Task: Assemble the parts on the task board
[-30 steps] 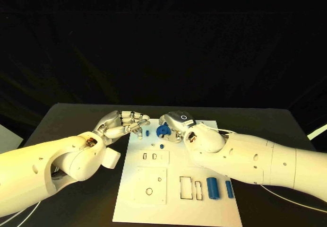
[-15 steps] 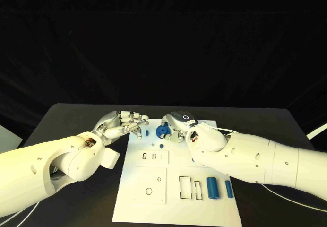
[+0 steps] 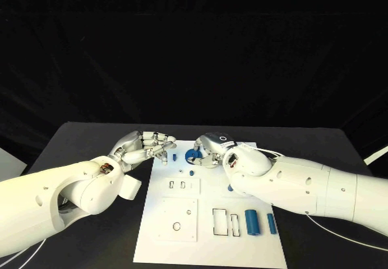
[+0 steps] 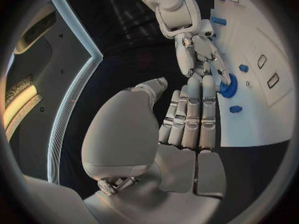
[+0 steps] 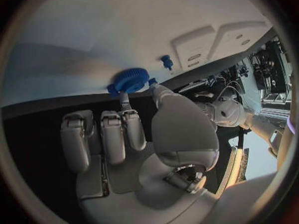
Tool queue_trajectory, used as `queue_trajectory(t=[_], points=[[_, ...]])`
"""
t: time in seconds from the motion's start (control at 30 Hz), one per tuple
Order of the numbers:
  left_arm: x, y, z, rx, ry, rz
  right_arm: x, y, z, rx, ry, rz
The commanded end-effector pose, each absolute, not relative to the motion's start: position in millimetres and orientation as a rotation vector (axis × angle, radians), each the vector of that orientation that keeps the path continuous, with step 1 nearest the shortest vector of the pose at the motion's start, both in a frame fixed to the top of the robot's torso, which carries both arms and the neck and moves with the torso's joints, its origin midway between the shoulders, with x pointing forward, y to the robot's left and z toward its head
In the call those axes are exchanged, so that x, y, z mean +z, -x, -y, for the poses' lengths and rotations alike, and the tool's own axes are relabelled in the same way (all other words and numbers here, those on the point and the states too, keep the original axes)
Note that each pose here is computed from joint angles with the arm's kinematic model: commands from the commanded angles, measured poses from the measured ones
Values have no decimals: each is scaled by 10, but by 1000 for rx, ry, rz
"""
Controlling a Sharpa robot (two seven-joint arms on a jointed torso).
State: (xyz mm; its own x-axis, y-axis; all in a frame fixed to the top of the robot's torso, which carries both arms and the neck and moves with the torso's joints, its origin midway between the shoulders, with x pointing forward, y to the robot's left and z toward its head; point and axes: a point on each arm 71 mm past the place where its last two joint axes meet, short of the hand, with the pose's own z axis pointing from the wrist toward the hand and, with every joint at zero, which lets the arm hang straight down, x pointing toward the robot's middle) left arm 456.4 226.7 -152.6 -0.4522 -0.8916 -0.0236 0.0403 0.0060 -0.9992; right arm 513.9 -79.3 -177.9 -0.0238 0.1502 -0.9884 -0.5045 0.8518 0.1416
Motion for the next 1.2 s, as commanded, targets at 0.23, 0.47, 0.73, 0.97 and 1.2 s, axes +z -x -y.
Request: queue_trajectory(t=[0.23,0.47,0.73,0.97,1.2], points=[[-1517,-4555,-2259,-1562,903,-1527,-1868,-5155,867,508,291,-1598],[-1518,-4559,-2270,-1559,905,-1526,-1852,-5141,907,511,283,-1580],[-1521,-4566,-2283,-1555,906,-1524,-1808,-5106,1042,523,254,-1531],[-1525,-4581,-2312,-1548,907,-1516,-1615,-4993,1344,674,170,-1387],[-1529,-4596,-2324,-1545,907,-1512,-1410,-4921,1849,800,54,-1407]])
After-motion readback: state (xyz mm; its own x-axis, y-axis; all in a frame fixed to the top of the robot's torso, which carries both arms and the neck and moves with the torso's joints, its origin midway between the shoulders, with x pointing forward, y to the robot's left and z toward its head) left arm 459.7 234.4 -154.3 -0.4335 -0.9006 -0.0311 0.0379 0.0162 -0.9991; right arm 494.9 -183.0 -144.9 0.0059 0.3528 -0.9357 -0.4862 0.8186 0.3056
